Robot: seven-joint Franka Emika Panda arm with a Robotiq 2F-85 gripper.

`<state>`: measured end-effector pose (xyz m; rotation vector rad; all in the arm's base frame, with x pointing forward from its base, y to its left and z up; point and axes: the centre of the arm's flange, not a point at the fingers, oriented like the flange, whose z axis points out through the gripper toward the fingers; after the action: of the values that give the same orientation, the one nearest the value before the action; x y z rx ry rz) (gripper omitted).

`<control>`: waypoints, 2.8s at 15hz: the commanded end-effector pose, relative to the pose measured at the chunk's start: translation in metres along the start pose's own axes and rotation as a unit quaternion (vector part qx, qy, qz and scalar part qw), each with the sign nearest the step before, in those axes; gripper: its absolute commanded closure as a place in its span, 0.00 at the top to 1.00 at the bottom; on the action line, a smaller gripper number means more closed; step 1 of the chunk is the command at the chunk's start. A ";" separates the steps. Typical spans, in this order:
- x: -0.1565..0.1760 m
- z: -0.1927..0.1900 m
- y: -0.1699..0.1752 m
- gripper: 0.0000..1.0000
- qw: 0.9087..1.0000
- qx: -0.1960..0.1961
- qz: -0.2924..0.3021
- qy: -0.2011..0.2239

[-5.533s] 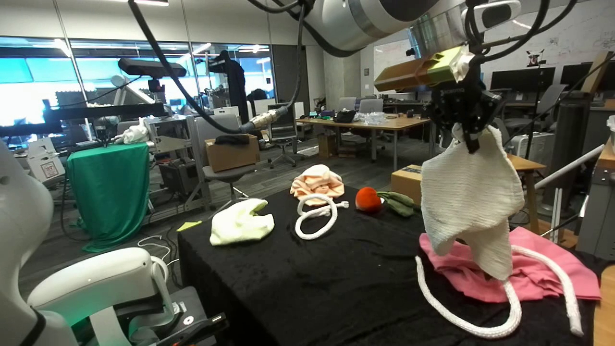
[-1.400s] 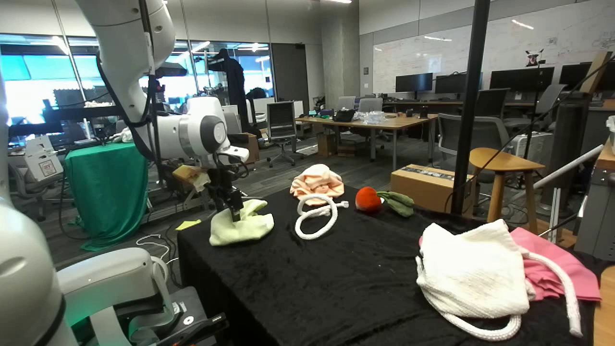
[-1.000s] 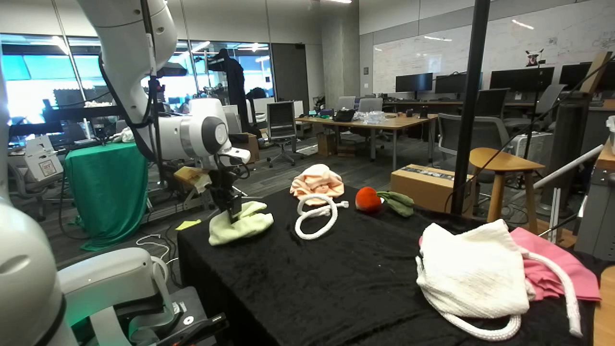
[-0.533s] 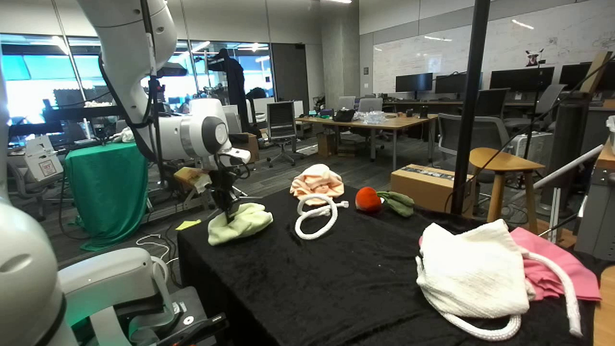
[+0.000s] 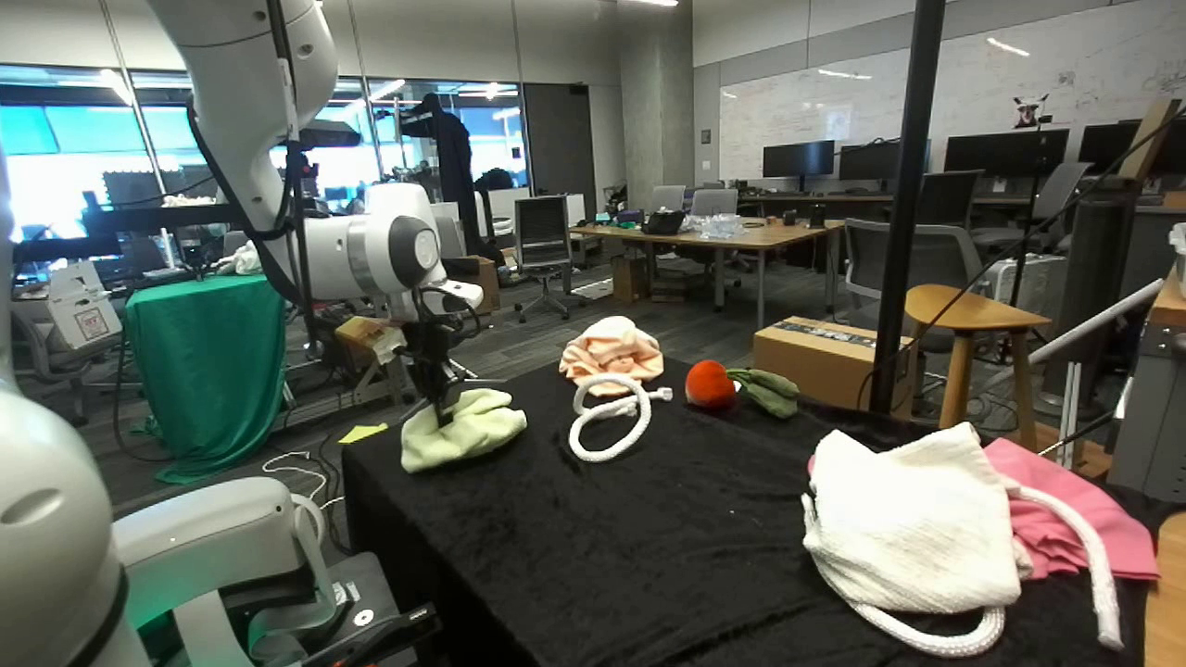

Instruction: Move the things on the table to the back right corner

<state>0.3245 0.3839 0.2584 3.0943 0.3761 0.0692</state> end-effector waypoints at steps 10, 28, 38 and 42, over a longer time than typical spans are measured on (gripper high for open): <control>0.048 -0.086 0.039 0.08 0.996 -0.047 0.074 0.015; 0.198 -0.202 0.255 0.08 0.963 -0.074 0.239 0.104; 0.252 -0.203 0.348 0.08 0.909 -0.134 0.359 0.164; 0.252 -0.188 0.381 0.08 0.890 -0.141 0.404 0.157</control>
<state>0.6366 0.0922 0.4665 2.7543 -0.7654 0.5540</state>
